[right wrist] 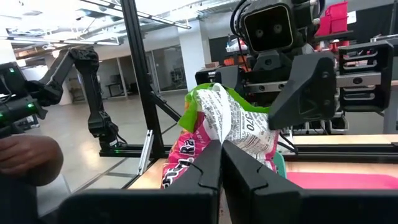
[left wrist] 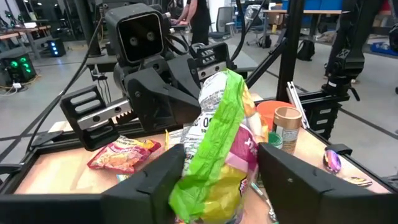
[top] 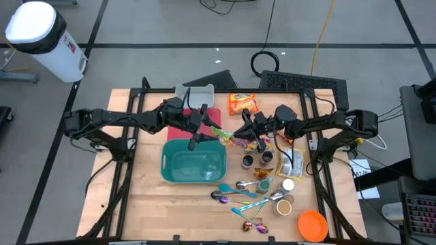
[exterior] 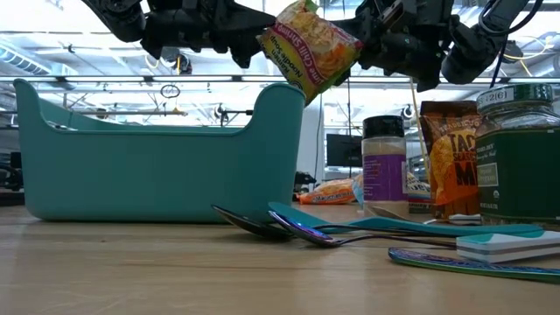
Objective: Pick & Place Food Item
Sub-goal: Put the green noodle pack into the gray bin
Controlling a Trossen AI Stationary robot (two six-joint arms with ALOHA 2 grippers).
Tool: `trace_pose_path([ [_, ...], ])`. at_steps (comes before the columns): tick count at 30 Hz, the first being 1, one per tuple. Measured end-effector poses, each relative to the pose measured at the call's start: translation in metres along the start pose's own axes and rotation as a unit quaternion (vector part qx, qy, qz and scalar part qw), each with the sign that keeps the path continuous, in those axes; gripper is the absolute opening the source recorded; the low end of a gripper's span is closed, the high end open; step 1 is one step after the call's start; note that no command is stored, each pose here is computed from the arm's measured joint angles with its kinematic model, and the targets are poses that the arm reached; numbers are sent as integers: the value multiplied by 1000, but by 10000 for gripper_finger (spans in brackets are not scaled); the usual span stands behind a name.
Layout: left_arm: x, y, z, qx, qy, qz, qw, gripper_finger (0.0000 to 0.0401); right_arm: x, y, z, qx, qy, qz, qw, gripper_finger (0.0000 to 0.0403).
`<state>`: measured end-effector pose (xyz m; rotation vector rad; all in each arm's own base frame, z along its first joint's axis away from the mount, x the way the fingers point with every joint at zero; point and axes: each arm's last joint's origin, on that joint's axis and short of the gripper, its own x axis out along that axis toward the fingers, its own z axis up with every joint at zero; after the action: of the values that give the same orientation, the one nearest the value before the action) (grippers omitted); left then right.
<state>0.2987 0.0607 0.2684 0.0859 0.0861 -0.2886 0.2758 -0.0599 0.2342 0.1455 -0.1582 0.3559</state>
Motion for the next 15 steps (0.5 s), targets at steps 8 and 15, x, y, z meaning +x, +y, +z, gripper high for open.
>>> trace_pose_path([
  [8,-2,2,0,-4,3,4,1000,76,0,0,0,1,0,-1,1000,0],
  [15,-26,5,16,-17,0,31,999,11,-1,1,5,0,-9,-5,1000,3],
])
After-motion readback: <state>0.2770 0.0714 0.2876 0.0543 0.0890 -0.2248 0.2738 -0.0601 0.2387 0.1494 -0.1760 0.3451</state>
